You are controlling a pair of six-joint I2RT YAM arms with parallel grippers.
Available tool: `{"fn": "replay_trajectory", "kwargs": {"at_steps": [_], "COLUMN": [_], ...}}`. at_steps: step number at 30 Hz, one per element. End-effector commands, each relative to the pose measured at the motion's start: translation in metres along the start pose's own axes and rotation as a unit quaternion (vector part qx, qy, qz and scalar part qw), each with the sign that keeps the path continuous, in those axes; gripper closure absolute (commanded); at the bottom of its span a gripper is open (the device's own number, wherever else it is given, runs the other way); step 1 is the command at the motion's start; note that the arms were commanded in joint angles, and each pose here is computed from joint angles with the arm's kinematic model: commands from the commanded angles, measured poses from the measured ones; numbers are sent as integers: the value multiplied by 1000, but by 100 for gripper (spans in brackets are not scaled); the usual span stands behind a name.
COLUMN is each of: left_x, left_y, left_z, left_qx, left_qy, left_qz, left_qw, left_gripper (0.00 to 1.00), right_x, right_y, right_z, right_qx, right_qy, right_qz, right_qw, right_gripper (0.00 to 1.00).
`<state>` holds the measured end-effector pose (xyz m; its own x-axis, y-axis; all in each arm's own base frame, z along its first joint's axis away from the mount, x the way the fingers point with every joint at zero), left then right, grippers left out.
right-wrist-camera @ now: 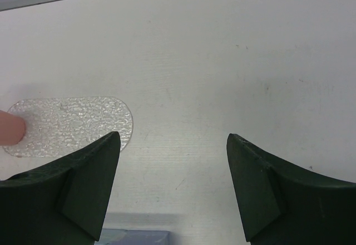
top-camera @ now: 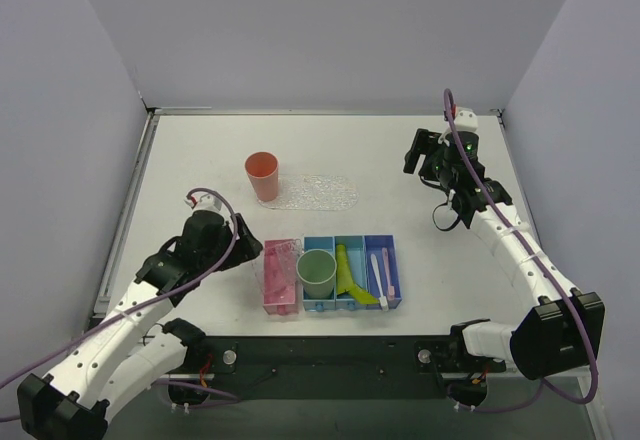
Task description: Prepare toiletry sets of a toothbrush and toothpaste on the tray
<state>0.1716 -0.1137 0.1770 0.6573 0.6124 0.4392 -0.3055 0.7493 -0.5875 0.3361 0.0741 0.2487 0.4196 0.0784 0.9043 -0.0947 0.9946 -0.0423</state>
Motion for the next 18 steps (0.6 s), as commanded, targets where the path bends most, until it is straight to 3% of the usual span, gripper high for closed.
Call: {"fn": "replay_trajectory", "kwargs": {"at_steps": [1,6,11,18], "left_x": [-12,-17,-14,-19], "left_y": [0,3,-4,-6], "left_z": [-2,-5,6,15], "left_qx": [-20,-16,-56,-96], "left_qy": [32,46,33,40], "left_qz": [10,14,17,26], "left_qw": [999,999,998,994], "left_gripper": [23,30,21,20], "right_x": [14,14,14,14], "right_y": [3,3,3,7], "right_z": [9,9,9,8], "right_qx": [9,10,10,25], "right_qy": [-30,-29,-30,-30], "right_qz": [-10,-14,-12,-15], "right_qw": [999,999,999,999], "right_gripper": [28,28,28,28]}}
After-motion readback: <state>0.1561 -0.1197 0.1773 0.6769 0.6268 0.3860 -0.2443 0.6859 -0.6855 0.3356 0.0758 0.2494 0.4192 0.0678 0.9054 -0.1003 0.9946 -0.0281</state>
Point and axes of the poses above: each gripper's point midway between its finger pads, its own z axis back along the fingers, its own y axis along the line the jaws close on, x = y × z, the point moved 6 cm from there along z, back along the fingers, and after that the axes turned 15 degrees about z, right-handed, at the moved point
